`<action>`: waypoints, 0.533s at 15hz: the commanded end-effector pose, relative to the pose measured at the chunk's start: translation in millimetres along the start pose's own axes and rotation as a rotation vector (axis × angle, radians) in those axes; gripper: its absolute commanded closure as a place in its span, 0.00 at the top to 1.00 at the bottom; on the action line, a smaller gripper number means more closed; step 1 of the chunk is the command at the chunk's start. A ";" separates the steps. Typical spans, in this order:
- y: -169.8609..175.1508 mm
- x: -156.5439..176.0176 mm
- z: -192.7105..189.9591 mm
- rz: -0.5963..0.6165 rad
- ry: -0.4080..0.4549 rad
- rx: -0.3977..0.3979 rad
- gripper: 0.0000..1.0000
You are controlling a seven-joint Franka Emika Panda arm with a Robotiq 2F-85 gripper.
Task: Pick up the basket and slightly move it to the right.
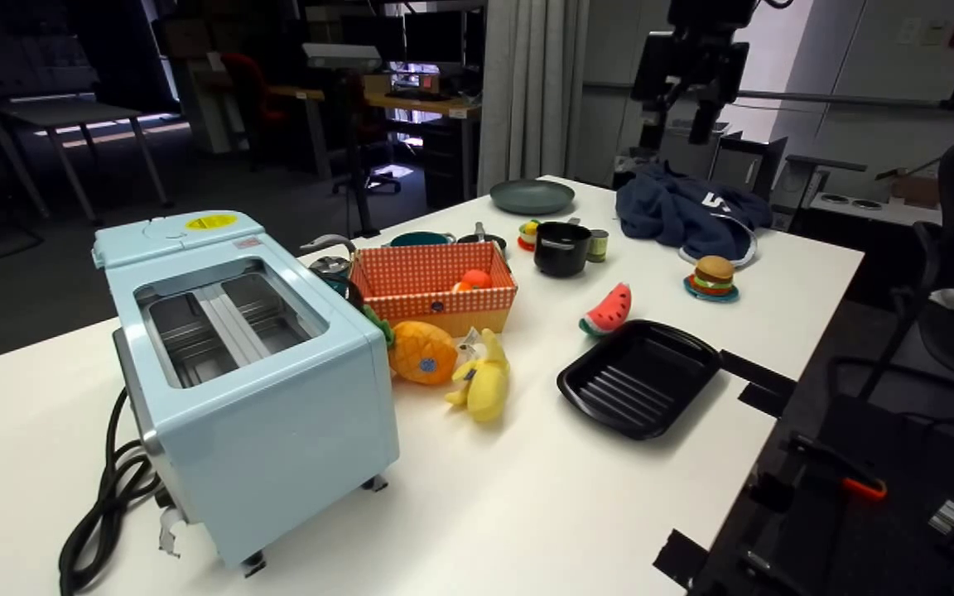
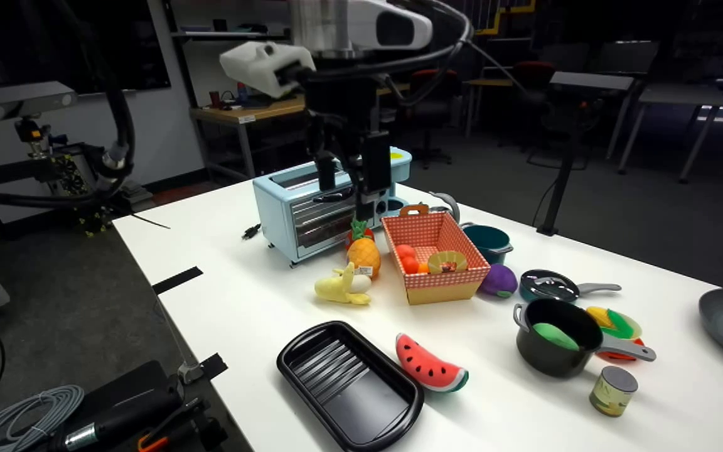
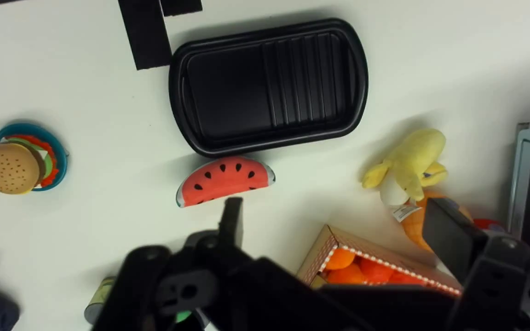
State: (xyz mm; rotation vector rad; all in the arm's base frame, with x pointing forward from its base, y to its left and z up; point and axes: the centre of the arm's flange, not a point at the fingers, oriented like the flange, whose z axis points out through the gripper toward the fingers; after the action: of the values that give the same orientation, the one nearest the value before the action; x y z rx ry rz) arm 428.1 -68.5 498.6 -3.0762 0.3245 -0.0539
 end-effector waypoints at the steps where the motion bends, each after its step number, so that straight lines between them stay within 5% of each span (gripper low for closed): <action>1: -1.0 52.3 20.8 0.092 0.056 -0.034 1.00; 4: -5.4 77.0 32.2 0.135 0.082 -0.034 1.00; 5: -0.7 51.9 33.7 0.094 0.064 -0.017 1.00; 8: -4.3 67.2 41.2 0.111 0.061 -0.022 1.00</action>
State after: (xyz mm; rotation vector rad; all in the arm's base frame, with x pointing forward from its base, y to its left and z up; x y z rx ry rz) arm 496.3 -76.6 459.7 -3.0765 0.5009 -0.1412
